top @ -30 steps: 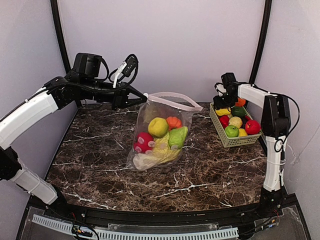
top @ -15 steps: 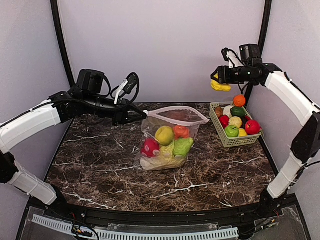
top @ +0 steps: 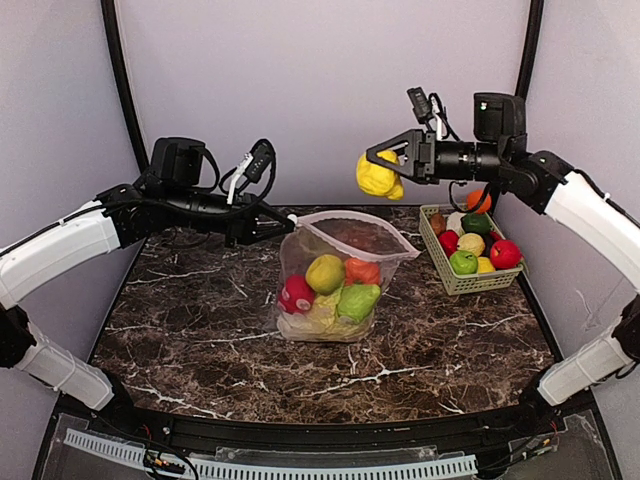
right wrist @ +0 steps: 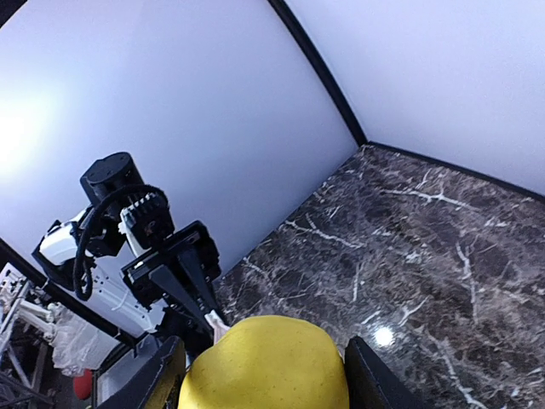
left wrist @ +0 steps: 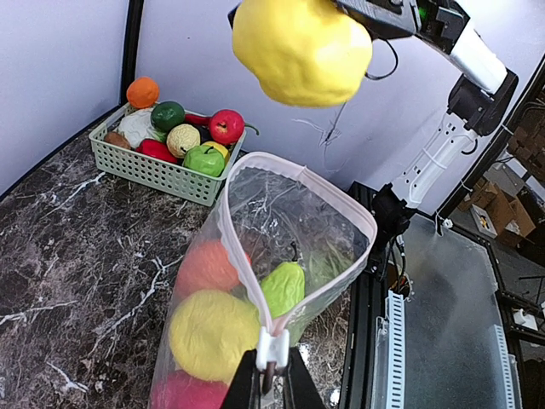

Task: Place the food in the zip-top bag and seal the zipper
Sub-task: Place the fake fruit in the zipper food storage bag.

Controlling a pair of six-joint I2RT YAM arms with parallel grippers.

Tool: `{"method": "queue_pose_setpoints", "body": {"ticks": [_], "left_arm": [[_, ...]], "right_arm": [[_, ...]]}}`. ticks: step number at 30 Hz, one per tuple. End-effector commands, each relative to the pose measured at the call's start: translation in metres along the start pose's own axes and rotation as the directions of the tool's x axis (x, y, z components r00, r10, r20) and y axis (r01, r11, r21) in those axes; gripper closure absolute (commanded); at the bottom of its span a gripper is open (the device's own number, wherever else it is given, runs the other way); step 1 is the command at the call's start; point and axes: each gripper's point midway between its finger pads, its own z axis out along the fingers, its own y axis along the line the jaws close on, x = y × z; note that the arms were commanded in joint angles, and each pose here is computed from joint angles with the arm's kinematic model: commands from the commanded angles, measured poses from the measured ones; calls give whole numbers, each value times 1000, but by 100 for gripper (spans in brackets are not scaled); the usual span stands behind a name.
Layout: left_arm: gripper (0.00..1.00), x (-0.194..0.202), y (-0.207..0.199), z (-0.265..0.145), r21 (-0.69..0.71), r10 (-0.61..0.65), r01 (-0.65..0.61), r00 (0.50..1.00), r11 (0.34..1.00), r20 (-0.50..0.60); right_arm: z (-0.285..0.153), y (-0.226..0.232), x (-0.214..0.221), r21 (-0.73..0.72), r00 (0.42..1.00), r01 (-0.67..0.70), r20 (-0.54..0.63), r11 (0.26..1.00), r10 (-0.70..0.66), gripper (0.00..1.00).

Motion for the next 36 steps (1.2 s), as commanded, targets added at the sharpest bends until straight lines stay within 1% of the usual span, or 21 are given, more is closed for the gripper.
{"method": "queue_pose_setpoints", "body": {"ticks": [1,5,12,17,23,28,30,33,36], "left_arm": [[99,-13,-11,-8,22,28,-29,998,999,50],[99,-13,-10,-7,18,25,-26,998,1000,49],[99,-14,-9,-6,18,25,-26,998,999,54],[99,-14,-9,-6,20,29,-30,998,999,56],[99,-14,-9,-7,19,29,-30,998,999,57],[99,-14,-10,-7,21,31,-32,998,999,58],[99,-14,-11,-8,24,32,-33,998,999,59],[99,-15,-12,-9,25,36,-37,998,999,61],[99,-15,-13,-9,28,36,-38,997,999,62]], "right_arm": [[20,20,25,-113,995,-97,-40,989,94,60],[30,31,47,-144,989,-137,-65,980,129,61],[37,12,66,-41,986,-154,-72,987,151,59],[40,-3,75,39,986,-136,-95,990,139,48],[38,-2,77,47,986,-112,-115,993,117,30],[32,1,72,53,990,-77,-111,996,82,21],[30,5,69,46,992,-59,-109,997,63,19],[22,20,61,-3,994,29,-108,1000,-29,17],[13,38,57,-74,979,165,-107,983,-173,10]]}}
